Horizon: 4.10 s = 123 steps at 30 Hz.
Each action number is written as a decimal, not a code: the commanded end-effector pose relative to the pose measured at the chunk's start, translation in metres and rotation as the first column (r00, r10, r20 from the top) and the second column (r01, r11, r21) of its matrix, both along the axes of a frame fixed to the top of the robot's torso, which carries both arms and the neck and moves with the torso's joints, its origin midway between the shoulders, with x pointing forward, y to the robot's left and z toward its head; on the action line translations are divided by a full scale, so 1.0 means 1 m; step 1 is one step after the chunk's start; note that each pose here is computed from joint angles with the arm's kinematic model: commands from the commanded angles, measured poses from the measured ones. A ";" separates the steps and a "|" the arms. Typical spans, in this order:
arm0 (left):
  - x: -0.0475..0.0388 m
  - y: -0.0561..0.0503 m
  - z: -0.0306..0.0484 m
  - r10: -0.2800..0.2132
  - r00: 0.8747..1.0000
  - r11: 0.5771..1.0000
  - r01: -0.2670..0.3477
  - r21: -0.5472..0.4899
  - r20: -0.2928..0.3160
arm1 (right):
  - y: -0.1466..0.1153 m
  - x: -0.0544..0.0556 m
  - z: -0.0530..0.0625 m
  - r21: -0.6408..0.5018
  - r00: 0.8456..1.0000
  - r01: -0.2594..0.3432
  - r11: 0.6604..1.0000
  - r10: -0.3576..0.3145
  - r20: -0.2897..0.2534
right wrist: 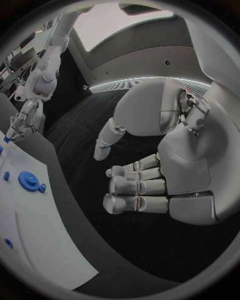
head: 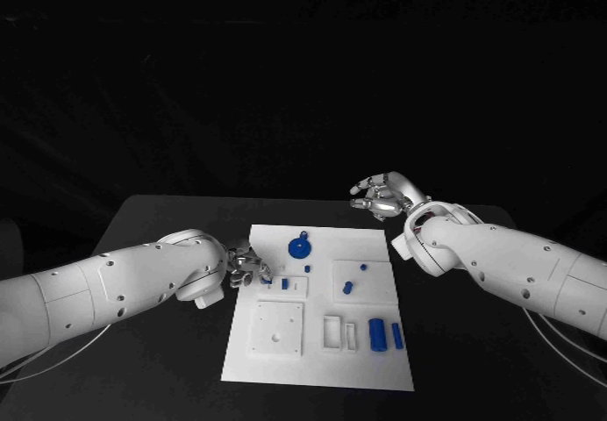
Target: Assemble the parts on the task board
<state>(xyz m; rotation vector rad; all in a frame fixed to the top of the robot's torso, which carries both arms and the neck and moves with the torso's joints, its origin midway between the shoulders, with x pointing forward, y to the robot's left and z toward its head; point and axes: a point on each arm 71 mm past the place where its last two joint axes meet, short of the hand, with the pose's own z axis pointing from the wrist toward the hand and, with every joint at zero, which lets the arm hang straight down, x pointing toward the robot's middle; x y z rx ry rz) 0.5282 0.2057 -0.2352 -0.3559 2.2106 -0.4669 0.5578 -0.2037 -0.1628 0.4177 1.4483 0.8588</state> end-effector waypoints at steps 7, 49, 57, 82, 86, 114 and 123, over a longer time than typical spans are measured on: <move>-0.0007 -0.003 -0.0032 -0.030 0.999 0.997 0.027 0.069 0.038 | 0.002 -0.001 0.000 -0.010 1.000 -0.020 1.000 0.020 0.001; 0.0018 -0.006 -0.0110 -0.055 0.998 0.992 0.054 0.112 0.007 | 0.002 -0.001 0.000 -0.012 1.000 -0.021 1.000 0.021 0.004; 0.0032 -0.009 -0.0124 -0.067 0.998 0.991 0.067 0.116 0.000 | 0.002 -0.001 0.000 -0.012 1.000 -0.022 1.000 0.023 0.005; 0.0013 -0.016 -0.0145 -0.099 0.995 0.987 0.098 0.125 0.002 | 0.003 -0.001 0.000 -0.011 1.000 -0.024 1.000 0.024 0.004; 0.0014 -0.016 -0.0140 -0.111 0.994 0.984 0.108 0.145 0.013 | 0.003 -0.002 0.000 -0.011 1.000 -0.024 1.000 0.024 0.004; 0.0009 -0.014 -0.0120 -0.150 0.987 0.968 0.133 0.211 0.065 | 0.002 -0.002 0.000 -0.012 1.000 -0.022 1.000 0.022 0.004; 0.0006 -0.014 -0.0121 -0.145 0.987 0.972 0.129 0.197 0.069 | 0.002 -0.002 0.000 -0.012 1.000 -0.023 1.000 0.023 0.004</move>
